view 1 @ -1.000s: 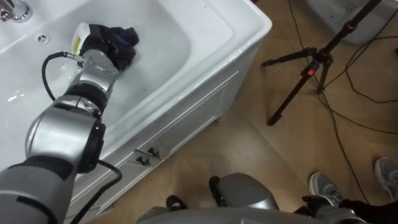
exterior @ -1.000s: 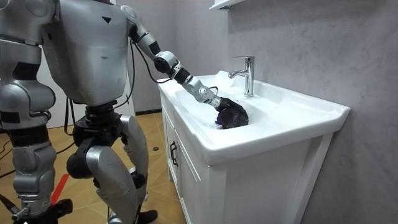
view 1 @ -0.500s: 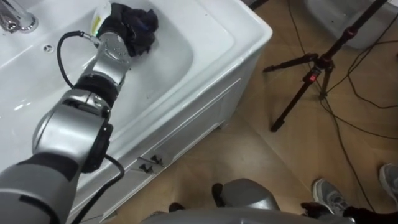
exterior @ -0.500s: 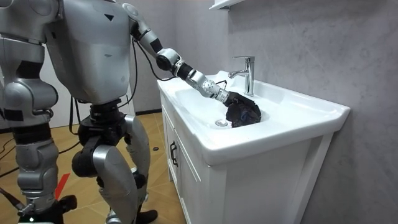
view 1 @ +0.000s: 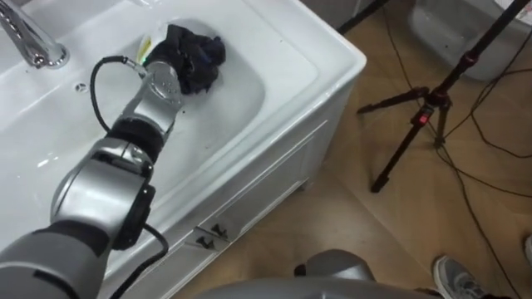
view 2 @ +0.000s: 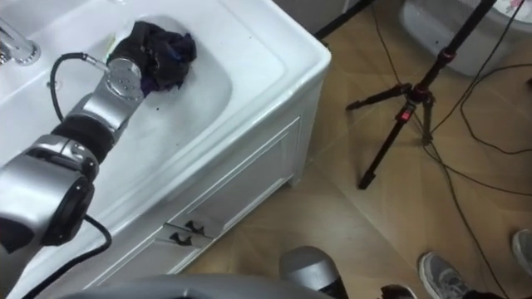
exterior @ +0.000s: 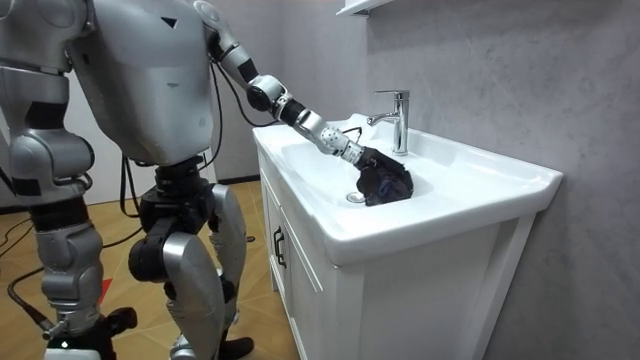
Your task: Wipe basin
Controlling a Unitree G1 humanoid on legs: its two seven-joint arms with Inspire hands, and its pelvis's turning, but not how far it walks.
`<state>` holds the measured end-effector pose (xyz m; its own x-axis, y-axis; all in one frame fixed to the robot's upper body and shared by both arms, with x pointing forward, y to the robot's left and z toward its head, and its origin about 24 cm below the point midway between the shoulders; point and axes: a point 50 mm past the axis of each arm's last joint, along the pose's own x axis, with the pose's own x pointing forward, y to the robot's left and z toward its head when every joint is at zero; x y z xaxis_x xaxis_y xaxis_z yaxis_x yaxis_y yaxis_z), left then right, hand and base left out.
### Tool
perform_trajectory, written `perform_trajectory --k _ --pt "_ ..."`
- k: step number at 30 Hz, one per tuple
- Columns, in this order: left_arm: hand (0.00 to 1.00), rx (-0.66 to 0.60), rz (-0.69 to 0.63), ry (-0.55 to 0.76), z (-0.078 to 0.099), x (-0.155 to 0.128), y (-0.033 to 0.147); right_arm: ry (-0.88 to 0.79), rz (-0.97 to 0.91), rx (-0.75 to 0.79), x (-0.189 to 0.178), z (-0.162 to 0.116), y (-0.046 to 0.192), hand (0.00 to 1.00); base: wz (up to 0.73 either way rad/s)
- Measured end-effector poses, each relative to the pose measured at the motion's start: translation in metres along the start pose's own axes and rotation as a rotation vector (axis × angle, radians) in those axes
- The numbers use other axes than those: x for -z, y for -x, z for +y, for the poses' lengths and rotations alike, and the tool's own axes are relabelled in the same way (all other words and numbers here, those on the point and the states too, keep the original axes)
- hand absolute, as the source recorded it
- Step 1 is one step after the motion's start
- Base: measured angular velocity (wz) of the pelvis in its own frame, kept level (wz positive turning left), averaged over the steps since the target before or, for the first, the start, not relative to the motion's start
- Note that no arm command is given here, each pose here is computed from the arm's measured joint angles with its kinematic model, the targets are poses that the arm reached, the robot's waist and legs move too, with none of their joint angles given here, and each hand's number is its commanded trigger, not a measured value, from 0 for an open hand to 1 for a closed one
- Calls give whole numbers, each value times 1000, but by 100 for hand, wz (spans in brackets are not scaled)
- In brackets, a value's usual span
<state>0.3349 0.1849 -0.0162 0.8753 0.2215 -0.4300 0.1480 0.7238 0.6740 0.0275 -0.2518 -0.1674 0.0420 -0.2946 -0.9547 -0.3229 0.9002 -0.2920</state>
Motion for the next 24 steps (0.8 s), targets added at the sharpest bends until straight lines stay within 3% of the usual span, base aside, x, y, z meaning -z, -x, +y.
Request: perform_trajectory --k 4,8,14,24 --pt "100 56 77 -18 -15 26 6 -43 18 -7 5 2 0 0 -4" --pt "100 75 130 -64 -22 46 11 -83 52 -7 17 4 0 0 0" --pt "100 58 232 -27 -28 84 23 -139 99 -10 31 6 1 0 -1" --pt "100 -24 267 -303 -17 130 40 -197 114 -15 40 4 1 0 3"
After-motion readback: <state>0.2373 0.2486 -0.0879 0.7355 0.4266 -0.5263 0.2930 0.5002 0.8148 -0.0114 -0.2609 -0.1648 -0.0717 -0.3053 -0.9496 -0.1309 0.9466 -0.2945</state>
